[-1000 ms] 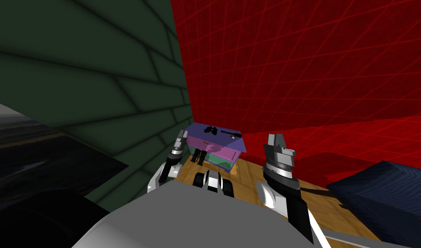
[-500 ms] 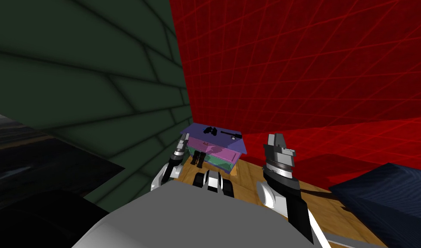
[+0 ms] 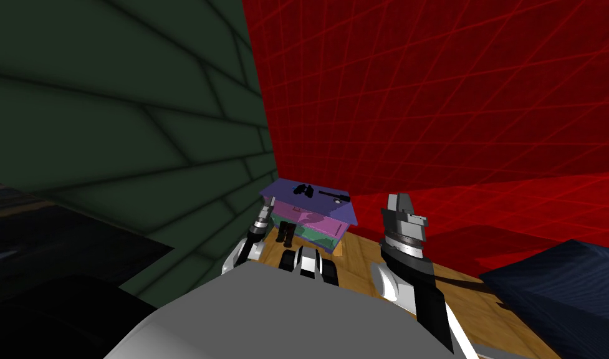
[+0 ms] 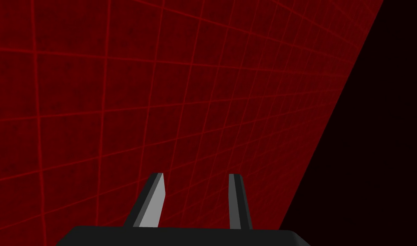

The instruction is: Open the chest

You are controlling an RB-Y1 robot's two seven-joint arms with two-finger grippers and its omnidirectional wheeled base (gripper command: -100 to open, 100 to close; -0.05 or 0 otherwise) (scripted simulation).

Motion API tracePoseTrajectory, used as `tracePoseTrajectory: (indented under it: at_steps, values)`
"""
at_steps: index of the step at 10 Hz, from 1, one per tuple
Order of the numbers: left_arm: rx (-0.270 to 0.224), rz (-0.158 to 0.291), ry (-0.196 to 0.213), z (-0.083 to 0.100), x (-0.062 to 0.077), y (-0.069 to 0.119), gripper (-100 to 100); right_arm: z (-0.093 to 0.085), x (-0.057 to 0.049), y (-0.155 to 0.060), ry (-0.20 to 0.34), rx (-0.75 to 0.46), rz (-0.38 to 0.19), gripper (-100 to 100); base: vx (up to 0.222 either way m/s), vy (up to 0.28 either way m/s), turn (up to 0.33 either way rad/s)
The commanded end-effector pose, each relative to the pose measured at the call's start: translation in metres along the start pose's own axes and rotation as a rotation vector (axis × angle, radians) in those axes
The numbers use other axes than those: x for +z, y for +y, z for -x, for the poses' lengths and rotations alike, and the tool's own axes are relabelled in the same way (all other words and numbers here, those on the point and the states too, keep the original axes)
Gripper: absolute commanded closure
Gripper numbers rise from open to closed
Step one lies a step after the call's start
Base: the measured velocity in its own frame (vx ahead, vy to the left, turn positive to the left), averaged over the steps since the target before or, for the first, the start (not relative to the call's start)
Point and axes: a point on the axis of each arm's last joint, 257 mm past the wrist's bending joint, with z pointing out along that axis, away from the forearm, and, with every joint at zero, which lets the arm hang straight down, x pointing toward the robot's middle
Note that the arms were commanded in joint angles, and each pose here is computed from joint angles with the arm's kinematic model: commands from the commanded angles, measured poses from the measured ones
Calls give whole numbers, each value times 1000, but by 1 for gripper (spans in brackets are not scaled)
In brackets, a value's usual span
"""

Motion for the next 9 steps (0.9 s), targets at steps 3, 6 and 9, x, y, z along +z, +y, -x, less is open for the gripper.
tracePoseTrajectory:
  at_steps: [3,6,9]
  values:
    - [4,50,30,-16,-20,31,-100,0,0,0,0,0,0,0,36,-9,-1]
    - [4,80,49,-25,-32,49,-100,0,0,0,0,0,0,0,33,-7,-1]
    - [4,108,68,-35,-45,65,-100,0,0,0,0,0,0,0,34,-7,-1]
